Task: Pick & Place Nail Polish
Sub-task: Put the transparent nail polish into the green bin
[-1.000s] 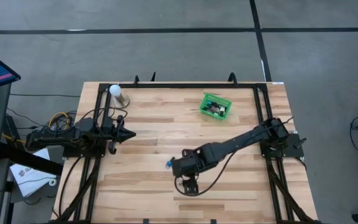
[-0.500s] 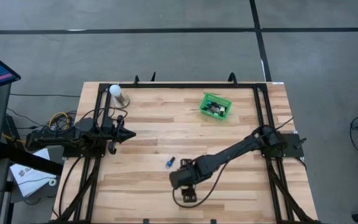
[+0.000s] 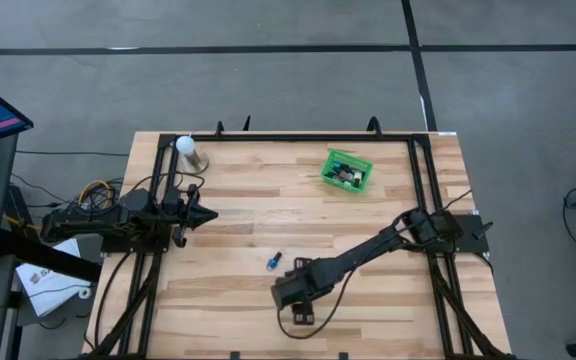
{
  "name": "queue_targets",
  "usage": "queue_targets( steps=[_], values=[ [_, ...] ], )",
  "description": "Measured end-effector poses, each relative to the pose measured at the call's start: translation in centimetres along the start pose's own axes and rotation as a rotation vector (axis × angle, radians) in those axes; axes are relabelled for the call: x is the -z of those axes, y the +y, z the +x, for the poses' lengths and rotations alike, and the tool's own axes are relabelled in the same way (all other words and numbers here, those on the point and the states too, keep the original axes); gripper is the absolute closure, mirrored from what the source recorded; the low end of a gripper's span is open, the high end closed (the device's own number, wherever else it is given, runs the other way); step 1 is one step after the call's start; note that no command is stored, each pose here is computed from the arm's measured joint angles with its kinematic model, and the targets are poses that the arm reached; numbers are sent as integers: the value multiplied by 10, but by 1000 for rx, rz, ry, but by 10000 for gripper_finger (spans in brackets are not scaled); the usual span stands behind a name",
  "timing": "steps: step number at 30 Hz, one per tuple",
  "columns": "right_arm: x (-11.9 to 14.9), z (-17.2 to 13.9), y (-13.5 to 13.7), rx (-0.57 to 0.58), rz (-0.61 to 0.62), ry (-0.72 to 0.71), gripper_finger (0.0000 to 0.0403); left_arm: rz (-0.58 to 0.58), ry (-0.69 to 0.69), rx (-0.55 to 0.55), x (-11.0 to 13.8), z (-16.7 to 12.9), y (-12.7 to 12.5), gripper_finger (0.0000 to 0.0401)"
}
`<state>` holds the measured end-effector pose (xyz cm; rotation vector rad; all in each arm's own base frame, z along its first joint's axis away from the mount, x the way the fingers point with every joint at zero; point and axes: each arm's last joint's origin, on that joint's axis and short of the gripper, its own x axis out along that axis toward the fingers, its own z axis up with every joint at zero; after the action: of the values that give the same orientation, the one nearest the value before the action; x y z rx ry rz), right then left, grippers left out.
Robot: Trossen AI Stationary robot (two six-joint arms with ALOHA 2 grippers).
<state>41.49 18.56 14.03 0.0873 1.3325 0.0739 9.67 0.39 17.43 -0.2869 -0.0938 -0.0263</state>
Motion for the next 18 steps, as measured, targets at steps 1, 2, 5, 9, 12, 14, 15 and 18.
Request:
queue_targets(
  steps=[1, 2, 5, 9, 12, 14, 15, 18],
  values=[
    [1, 1, 1, 6, 3, 1, 140, 0, 0, 0, 0, 0, 0, 393],
    [2, 0, 3, -1, 7, 4, 144, 0, 0, 0, 0, 0, 0, 393],
    [4, 6, 6, 21, 7, 15, 168, 0, -3, 1, 0, 0, 0, 393],
    [7, 10, 7, 31, 35, 36, 222, 0, -4, 1, 0, 0, 0, 393],
    [8, 11, 7, 40, 83, 40, 276, 1, -6, 1, -1, 0, 0, 393],
    [8, 11, 6, 43, 118, 43, 315, 1, -7, 2, -1, 0, 0, 393],
    [8, 11, 6, 42, 132, 44, 333, 1, -7, 2, -1, 0, 0, 393],
    [7, 6, 6, 25, 145, 27, 361, 1, -7, 2, -1, 0, 0, 393]
  ],
)
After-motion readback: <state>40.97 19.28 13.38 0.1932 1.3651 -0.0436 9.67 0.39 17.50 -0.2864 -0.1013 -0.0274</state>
